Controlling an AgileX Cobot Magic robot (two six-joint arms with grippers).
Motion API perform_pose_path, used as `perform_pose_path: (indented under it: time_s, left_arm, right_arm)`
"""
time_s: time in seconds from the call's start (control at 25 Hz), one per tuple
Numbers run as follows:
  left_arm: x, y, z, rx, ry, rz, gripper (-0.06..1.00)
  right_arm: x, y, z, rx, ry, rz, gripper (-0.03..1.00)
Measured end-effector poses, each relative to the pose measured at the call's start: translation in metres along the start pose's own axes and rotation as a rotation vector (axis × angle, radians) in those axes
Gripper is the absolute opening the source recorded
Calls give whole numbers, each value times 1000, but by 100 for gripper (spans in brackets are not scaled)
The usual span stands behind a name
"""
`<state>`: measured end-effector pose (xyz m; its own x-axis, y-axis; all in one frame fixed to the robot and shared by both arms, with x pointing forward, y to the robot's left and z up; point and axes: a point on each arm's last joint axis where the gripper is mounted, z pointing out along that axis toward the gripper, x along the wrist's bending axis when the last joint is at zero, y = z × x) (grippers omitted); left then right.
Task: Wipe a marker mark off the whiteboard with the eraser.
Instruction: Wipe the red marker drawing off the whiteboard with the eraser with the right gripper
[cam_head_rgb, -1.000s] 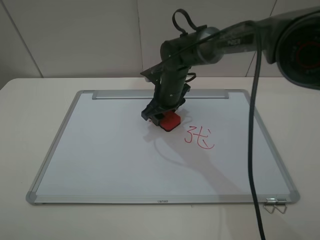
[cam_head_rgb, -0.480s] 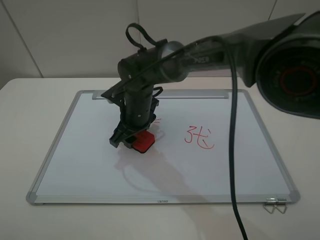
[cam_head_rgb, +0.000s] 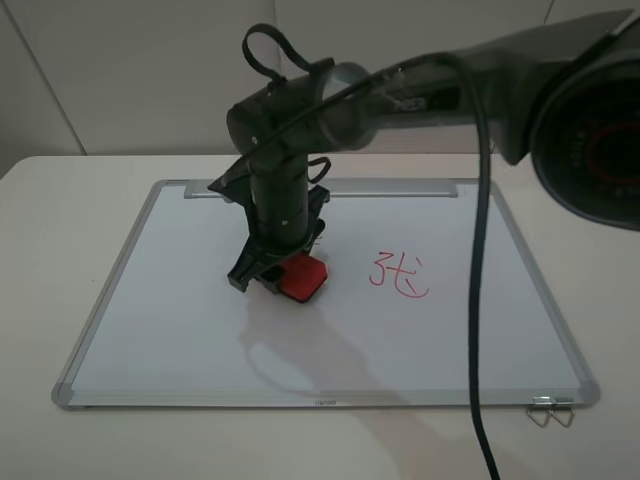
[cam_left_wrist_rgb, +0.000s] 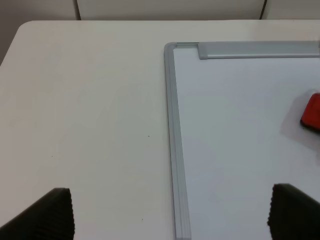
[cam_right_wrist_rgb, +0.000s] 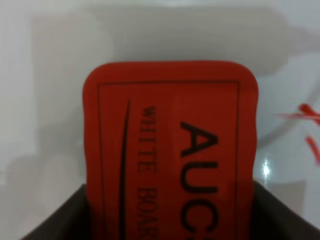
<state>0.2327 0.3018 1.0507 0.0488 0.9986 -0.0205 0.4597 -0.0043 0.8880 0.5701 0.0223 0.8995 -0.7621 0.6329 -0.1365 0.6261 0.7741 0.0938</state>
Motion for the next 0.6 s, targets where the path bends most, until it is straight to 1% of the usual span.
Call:
perform_pose_path:
  time_s: [0.2,0.4,0.48,0.6]
  left_arm:
    - [0,0,0,0,0,0,77]
    - [0,0,0,0,0,0,77]
    - [0,0,0,0,0,0,77]
    - [0,0,0,0,0,0,77]
  right_arm:
    - [-33,-5,-1,0,-15,118,50]
    - [-71,-9,3,-40,-27,202,50]
    - [-86,-12,8,-42,-31,235,50]
    - [-100,-18,22,-23,-32,266,50]
